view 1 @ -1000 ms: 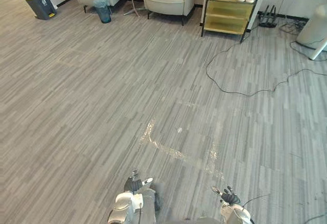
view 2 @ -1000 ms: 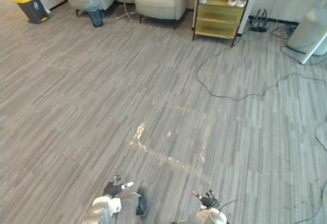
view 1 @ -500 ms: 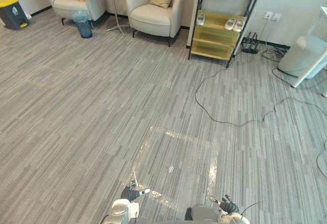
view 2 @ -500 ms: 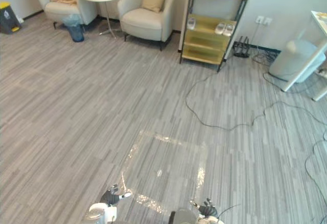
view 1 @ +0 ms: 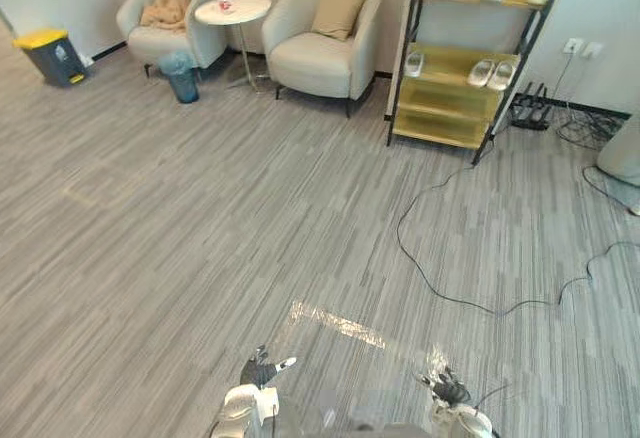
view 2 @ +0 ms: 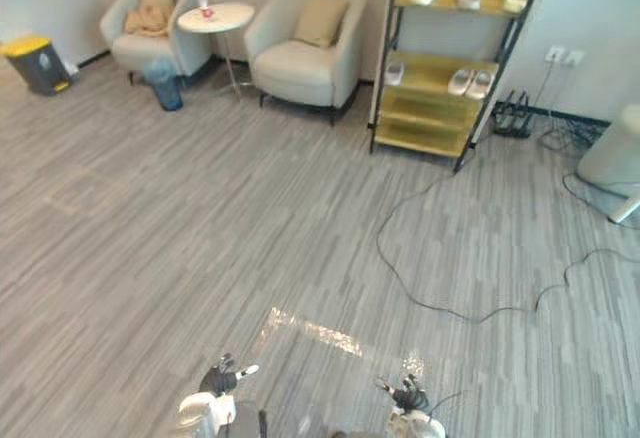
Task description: Pick up cushions and gather them together orderly.
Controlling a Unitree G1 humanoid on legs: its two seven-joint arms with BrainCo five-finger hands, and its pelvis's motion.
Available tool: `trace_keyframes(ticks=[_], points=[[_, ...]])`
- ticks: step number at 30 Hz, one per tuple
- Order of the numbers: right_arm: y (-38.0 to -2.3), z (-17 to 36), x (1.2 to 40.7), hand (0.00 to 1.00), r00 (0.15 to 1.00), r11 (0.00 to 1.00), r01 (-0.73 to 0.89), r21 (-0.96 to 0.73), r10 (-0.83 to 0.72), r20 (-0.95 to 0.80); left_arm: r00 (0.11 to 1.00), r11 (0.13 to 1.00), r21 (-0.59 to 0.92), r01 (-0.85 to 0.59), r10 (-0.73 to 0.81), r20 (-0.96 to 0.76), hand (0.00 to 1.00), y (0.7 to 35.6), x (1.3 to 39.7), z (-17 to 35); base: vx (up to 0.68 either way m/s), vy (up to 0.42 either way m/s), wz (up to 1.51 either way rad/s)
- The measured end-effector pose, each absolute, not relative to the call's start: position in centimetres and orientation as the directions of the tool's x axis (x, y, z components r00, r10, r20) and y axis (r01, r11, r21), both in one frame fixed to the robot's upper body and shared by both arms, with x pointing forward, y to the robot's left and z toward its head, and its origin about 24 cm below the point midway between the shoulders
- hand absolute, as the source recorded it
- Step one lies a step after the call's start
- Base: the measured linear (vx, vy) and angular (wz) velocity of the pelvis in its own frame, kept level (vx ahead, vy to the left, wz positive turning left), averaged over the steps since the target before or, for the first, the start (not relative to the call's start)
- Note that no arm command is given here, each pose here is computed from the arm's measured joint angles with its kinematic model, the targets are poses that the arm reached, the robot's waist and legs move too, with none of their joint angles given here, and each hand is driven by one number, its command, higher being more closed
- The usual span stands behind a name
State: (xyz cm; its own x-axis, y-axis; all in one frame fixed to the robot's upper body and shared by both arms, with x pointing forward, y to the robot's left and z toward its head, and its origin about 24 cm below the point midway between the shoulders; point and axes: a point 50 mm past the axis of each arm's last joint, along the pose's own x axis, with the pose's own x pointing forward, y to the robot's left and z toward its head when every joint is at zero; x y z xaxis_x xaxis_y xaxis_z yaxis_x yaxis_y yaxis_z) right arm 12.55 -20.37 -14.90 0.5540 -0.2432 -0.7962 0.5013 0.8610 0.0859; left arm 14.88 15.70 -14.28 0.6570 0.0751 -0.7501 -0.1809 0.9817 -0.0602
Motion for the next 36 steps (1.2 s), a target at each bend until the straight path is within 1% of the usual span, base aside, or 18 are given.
trace_keyframes(ticks=[3, 7, 16, 20, 21, 25, 32, 36], points=[[-20.4, -15.2, 12.0, 0.00, 0.531, 0.855, 0.513, 0.075, -0.247, -0.811, 0.653, 0.985, -0.058, -0.159, 0.061, -0.755, 0.00, 15.5, 14.7, -14.4, 0.38, 0.112, -0.63], [-19.8, -15.6, 10.8, 0.00, 0.507, 0.857, 0.510, 0.074, -0.230, -0.831, 0.644, 0.988, -0.030, -0.150, 0.075, -0.761, 0.00, 16.5, 14.6, -14.4, 0.38, 0.090, -0.33], [-19.6, -15.9, 10.4, 0.00, 0.489, 0.877, 0.477, 0.057, -0.211, -0.846, 0.605, 0.990, 0.002, -0.138, 0.086, -0.792, 0.00, 17.3, 13.3, -15.0, 0.19, 0.072, -0.12], [-19.4, -16.3, 9.1, 0.00, 0.450, 0.872, 0.487, 0.048, -0.204, -0.869, 0.583, 0.990, 0.020, -0.141, 0.099, -0.806, 0.00, 17.9, 12.7, -15.2, 0.05, -0.113, 0.29], [-19.7, -16.4, 8.7, 0.00, 0.431, 0.862, 0.506, 0.039, -0.214, -0.877, 0.573, 0.990, 0.021, -0.142, 0.100, -0.813, 0.00, 17.9, 12.3, -15.4, 0.01, -0.127, 0.04], [-20.6, -16.5, 7.7, 0.00, 0.399, 0.857, 0.515, 0.004, -0.236, -0.886, 0.551, 0.990, 0.021, -0.142, 0.097, -0.829, 0.00, 17.8, 11.8, -15.6, -0.05, -0.111, -0.07], [-21.2, -16.6, 6.6, 0.00, 0.372, 0.848, 0.530, -0.020, -0.254, -0.893, 0.541, 0.989, 0.035, -0.141, 0.107, -0.834, 0.00, 18.4, 11.5, -15.7, -0.07, -0.025, 0.10], [-21.2, -16.6, 6.7, 0.00, 0.374, 0.847, 0.531, -0.019, -0.254, -0.892, 0.535, 0.989, 0.047, -0.142, 0.116, -0.837, 0.00, 18.8, 11.2, -15.7, -0.04, 0.018, 0.18]])
